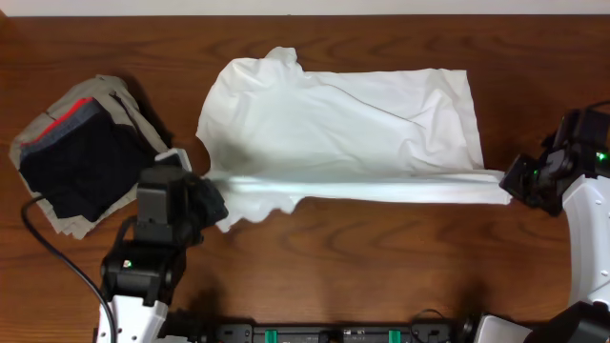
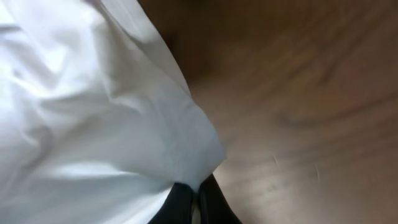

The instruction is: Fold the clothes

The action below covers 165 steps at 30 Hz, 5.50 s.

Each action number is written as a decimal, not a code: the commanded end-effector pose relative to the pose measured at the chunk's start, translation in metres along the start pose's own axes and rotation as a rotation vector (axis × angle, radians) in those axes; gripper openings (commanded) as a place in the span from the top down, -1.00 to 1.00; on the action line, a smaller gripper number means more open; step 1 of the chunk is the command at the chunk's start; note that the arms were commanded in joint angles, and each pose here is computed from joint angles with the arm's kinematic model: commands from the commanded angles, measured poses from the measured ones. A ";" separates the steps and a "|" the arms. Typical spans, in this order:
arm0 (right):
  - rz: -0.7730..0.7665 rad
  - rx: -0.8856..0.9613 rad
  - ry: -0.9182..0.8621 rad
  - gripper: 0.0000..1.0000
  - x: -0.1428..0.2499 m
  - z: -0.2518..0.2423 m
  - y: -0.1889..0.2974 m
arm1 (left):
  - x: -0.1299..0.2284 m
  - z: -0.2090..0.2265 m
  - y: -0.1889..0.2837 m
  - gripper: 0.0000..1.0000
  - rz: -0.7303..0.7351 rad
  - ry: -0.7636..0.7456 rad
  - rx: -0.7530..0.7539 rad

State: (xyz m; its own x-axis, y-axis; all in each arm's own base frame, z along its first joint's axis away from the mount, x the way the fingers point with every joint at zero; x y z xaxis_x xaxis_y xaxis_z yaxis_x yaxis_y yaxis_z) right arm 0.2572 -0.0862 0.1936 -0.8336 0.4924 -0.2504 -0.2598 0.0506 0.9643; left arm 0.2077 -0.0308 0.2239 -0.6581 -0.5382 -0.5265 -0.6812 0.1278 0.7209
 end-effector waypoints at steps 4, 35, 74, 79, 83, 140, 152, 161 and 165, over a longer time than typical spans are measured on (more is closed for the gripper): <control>-0.047 -0.032 -0.022 0.97 -0.012 0.003 -0.004 | -0.017 -0.004 -0.028 0.88 -0.024 0.005 -0.042; -0.109 -0.029 0.078 0.97 -0.060 0.054 -0.144 | -0.026 0.004 -0.183 0.74 -0.043 -0.039 -0.096; 0.200 0.201 0.064 0.60 0.037 0.008 -0.175 | 0.028 0.069 -0.183 -0.20 0.326 -0.128 -0.407; 0.256 0.212 0.042 0.71 0.055 0.003 -0.177 | 0.015 0.074 -0.186 -0.29 0.277 -0.113 -0.395; 0.317 0.245 -0.020 0.75 0.069 -0.001 -0.175 | 0.006 0.072 -0.189 -0.31 0.225 -0.105 -0.371; 0.355 0.265 -0.050 0.67 0.076 -0.003 -0.172 | 0.063 0.054 -0.122 0.88 0.679 0.103 -0.178; 0.355 0.265 -0.050 0.66 0.076 -0.003 -0.172 | 0.011 0.001 -0.089 0.88 0.401 0.009 0.177; 0.357 0.262 -0.050 0.67 0.076 -0.003 -0.172 | -0.026 -0.011 -0.110 0.88 0.151 -0.044 0.208; 0.358 0.258 -0.052 0.66 0.076 -0.003 -0.172 | -0.023 -0.006 -0.125 0.88 0.174 -0.038 0.192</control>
State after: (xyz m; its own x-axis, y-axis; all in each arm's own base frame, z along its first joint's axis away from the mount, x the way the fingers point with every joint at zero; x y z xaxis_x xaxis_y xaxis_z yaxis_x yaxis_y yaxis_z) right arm 0.3001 -0.0700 0.0668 -0.7973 0.5791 -0.1703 -0.1463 0.0883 0.9853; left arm 0.3034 -0.0420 0.1544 -0.7826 -0.4564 -0.4234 -0.6049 0.3966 0.6905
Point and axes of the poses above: each gripper's point midway between its finger pads, its own y axis back along the fingers, its own z axis along the line the jaws close on, x = y × z, the point moved 8 cm from there along y, back along the fingers, and after that the axes turned 6 degrees about y, right-handed, at the moved point
